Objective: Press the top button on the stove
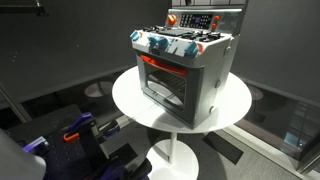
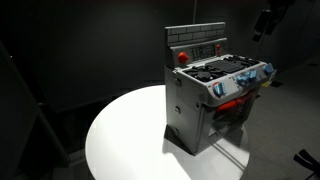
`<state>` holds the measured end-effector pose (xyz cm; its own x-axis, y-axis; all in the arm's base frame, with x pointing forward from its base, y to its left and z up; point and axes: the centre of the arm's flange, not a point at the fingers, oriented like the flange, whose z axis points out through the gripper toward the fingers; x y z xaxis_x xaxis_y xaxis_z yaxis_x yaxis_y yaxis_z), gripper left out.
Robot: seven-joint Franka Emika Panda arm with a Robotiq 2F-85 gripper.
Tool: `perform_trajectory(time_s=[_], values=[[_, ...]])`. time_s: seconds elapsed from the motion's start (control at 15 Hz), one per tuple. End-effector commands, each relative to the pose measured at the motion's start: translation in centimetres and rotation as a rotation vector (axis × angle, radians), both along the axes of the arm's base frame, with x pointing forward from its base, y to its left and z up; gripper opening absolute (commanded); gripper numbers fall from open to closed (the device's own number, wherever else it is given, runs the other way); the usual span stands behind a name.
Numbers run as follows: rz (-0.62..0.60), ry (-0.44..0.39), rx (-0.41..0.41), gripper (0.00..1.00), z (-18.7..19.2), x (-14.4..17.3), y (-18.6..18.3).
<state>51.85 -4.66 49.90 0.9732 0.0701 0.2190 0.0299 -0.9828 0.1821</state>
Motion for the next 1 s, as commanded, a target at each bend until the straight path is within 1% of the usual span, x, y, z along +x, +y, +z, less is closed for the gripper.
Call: perform_trajectory(time_s=[0.0,0.4,0.93], values=[[0.0,-0.006,-0.007,1.0,0.0,2.8,-1.2],[-0.018,0.003,-0.01,1.0,-1.3,6.1,-2.4],[-0.026,0.007,-0.019,1.0,-2.7,10.6,-3.1]])
